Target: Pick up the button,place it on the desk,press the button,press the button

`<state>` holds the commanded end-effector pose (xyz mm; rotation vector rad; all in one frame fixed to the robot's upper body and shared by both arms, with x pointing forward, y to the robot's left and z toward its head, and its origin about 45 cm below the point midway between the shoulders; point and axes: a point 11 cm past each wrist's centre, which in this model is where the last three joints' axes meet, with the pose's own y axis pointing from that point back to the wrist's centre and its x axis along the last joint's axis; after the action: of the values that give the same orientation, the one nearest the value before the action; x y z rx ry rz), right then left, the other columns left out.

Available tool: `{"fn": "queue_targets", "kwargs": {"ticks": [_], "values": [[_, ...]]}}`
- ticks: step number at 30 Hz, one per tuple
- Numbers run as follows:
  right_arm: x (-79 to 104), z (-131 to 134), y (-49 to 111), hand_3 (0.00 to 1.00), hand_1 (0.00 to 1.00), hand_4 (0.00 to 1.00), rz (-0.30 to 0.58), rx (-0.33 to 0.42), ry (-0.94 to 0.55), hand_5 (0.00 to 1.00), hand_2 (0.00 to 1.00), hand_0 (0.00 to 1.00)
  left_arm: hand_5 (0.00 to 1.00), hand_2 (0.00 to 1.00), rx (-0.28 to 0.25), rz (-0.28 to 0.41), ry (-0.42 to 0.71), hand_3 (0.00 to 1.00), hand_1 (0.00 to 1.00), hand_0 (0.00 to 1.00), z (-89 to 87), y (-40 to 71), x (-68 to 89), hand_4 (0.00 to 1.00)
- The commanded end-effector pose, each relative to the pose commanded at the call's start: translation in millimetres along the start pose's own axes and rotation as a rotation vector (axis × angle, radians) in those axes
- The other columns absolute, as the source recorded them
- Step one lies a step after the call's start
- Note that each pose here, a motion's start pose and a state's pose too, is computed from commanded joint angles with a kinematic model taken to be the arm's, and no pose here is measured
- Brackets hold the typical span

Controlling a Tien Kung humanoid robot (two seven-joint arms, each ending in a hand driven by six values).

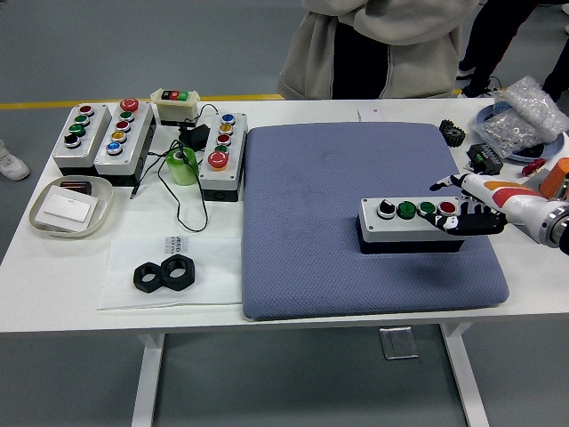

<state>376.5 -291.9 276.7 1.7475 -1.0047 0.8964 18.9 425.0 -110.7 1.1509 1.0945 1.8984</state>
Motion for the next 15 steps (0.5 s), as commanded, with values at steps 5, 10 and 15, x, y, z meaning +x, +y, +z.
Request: {"fn": "queue_targets", "kwargs": {"ticks": [5,10,15], "values": [[10.1,4.3,3.5,0.843,0.191,0.718,0.033,-0.009,-0.009,0.748,0.294,0.242,0.998,0.893,0.001,0.001,-0.002,0.825,0.831,0.702,-0.6,0.0,0.5,0.641],[32.4,15.6,11.1,0.885,0.245,0.717,0.147,-0.046,0.004,0.745,0.344,0.270,0.998,0.893,-0.004,-0.001,0.001,0.825,0.831,0.701,1.0,-0.1,0.1,0.641],[51.7,21.9,17.7,0.998,0.615,0.727,0.246,-0.065,0.007,0.688,0.801,0.631,0.998,0.893,-0.009,-0.003,0.005,0.824,0.831,0.703,3.7,-0.2,-1.0,0.641]]}}
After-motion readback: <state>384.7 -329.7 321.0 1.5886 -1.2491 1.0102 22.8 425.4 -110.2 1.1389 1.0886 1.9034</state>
